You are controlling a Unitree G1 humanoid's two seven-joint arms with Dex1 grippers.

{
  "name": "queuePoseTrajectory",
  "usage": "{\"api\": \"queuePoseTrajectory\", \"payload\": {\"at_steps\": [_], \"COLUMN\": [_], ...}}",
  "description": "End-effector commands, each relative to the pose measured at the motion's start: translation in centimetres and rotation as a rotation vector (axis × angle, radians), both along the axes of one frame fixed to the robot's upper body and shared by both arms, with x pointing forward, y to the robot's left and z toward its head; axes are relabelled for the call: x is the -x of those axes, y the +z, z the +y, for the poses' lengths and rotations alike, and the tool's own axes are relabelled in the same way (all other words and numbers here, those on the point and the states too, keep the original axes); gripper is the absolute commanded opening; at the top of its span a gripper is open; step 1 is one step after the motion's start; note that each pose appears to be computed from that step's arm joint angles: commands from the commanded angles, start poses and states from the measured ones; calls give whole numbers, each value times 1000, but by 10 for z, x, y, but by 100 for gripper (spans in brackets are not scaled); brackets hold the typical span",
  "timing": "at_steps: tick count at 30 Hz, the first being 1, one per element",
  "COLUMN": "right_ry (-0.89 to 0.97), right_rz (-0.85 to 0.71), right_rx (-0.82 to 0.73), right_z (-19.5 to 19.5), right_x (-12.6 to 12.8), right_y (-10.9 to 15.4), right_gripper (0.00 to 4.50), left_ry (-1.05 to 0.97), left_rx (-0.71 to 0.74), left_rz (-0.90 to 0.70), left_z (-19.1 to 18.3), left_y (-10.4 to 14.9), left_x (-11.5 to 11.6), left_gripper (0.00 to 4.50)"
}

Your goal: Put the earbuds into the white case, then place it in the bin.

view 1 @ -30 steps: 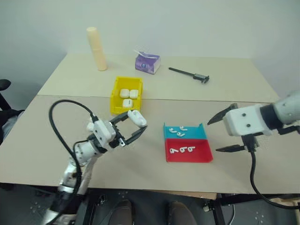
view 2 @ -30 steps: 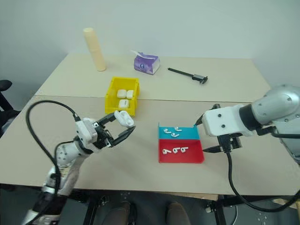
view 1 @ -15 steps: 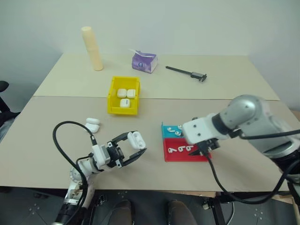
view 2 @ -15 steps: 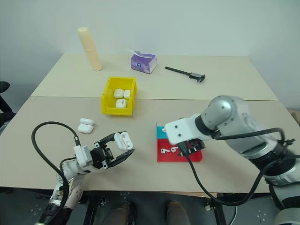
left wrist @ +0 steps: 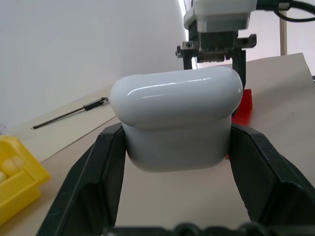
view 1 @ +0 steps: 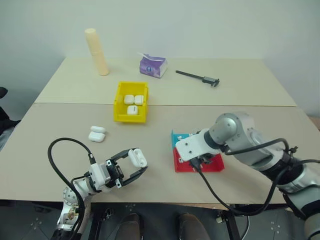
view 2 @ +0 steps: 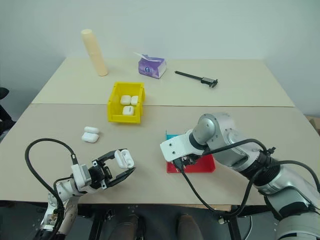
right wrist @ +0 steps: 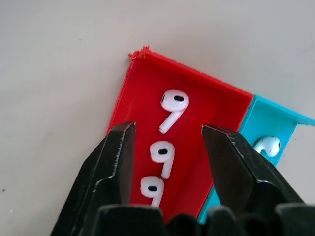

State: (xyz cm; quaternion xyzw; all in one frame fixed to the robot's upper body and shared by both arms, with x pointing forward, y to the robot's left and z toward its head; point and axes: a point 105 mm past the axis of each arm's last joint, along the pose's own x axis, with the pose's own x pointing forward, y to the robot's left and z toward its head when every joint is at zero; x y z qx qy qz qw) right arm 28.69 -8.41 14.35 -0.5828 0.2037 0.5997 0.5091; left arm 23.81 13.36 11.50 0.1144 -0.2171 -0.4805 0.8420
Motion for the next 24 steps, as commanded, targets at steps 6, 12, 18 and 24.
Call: {"api": "queuePoseTrajectory", "payload": {"at_steps": [6,12,18,24], "right_ry": [-50,-99,-130,-135], "right_rz": [-27,-28,-21,-12], "right_rx": [-20,-16,-20,-31], "right_z": [12,12,14,17], "right_x": [-7,-11,-12,-11], "right_y": [-5,-15,-21,-23], "right_gripper": [268,268,268,268], "left_ry": [37,31,35,35], "left_rx": [-18,-31,-44,-53], "left_rz": [-26,-9,-1,8], "left_z": [4,4,5,6], "left_y": [8,6,4,3], "left_x": [-3,-4,-6,-5], "left_gripper": [286,286,286,286]}}
